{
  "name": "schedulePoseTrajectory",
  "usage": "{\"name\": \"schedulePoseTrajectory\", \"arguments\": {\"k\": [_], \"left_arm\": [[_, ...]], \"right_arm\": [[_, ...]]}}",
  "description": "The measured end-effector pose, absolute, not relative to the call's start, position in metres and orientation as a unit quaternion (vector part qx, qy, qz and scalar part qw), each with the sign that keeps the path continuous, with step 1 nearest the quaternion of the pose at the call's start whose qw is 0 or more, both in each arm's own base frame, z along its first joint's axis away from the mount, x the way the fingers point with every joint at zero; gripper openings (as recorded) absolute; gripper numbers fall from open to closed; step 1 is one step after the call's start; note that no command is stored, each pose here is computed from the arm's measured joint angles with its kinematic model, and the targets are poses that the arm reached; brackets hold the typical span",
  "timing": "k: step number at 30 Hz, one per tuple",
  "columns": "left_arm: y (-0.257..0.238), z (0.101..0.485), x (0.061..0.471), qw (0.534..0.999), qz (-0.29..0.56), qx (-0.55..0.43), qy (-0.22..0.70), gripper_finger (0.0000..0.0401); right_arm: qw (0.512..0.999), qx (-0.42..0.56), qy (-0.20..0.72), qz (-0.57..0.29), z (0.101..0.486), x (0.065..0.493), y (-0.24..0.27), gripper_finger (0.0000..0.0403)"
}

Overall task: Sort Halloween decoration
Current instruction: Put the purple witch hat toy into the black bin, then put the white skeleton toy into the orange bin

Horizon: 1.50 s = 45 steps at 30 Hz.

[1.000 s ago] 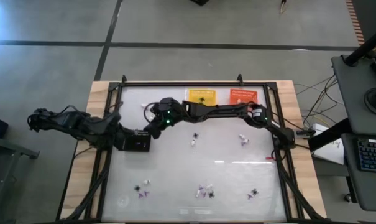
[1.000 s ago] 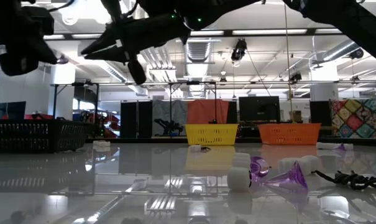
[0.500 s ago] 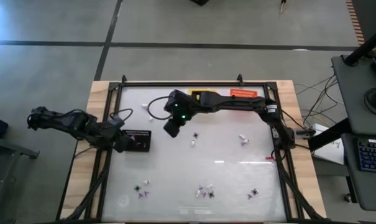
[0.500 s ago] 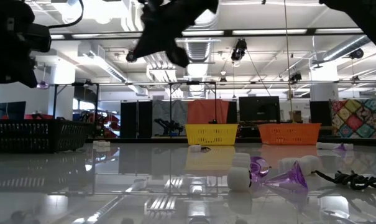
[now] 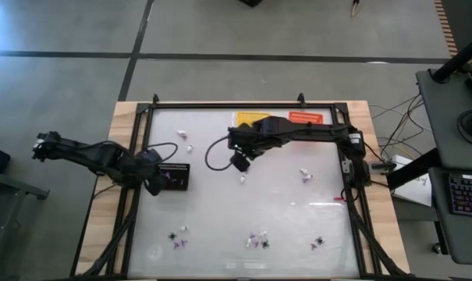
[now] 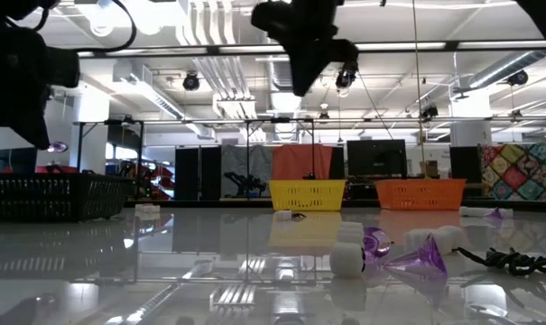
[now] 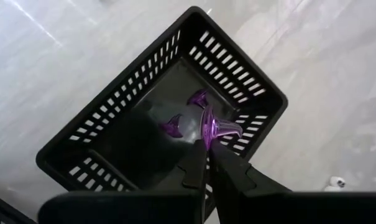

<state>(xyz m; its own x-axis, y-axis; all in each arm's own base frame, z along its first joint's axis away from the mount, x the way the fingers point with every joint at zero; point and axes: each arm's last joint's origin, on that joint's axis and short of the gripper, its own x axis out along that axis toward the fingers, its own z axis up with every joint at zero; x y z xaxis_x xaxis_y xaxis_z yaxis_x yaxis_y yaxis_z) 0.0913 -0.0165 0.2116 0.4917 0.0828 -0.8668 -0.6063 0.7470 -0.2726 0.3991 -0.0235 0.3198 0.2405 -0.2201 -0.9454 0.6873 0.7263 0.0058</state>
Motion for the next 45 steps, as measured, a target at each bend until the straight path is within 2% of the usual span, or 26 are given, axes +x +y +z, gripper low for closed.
{"name": "schedulePoseTrajectory", "arguments": {"k": [10, 19, 24, 30, 36, 40, 45], "left_arm": [[-0.019, 0.211, 0.102, 0.826, 0.196, -0.267, 0.456, 0.0005], [-0.020, 0.210, 0.105, 0.827, 0.191, -0.265, 0.458, 0.0067], [-0.021, 0.211, 0.106, 0.827, 0.179, -0.273, 0.458, 0.0087], [-0.023, 0.227, 0.113, 0.841, 0.149, -0.296, 0.428, 0.0089], [-0.024, 0.253, 0.115, 0.867, 0.116, -0.275, 0.398, 0.0089], [-0.024, 0.266, 0.116, 0.881, 0.098, -0.257, 0.385, 0.0089], [-0.028, 0.276, 0.118, 0.880, 0.064, -0.265, 0.388, 0.0089]], "right_arm": [[0.713, 0.197, 0.578, -0.344, 0.316, 0.384, 0.005, 0.0028], [0.706, 0.187, 0.576, -0.369, 0.315, 0.376, 0.036, 0.0028], [0.710, 0.183, 0.561, -0.384, 0.313, 0.373, 0.053, 0.0028], [0.694, 0.201, 0.551, -0.418, 0.300, 0.363, 0.071, 0.0028], [0.650, 0.219, 0.547, -0.479, 0.272, 0.346, 0.086, 0.0028], [0.620, 0.253, 0.561, -0.486, 0.257, 0.340, 0.099, 0.0028], [0.657, 0.294, 0.545, -0.430, 0.249, 0.347, 0.122, 0.0028]]}}
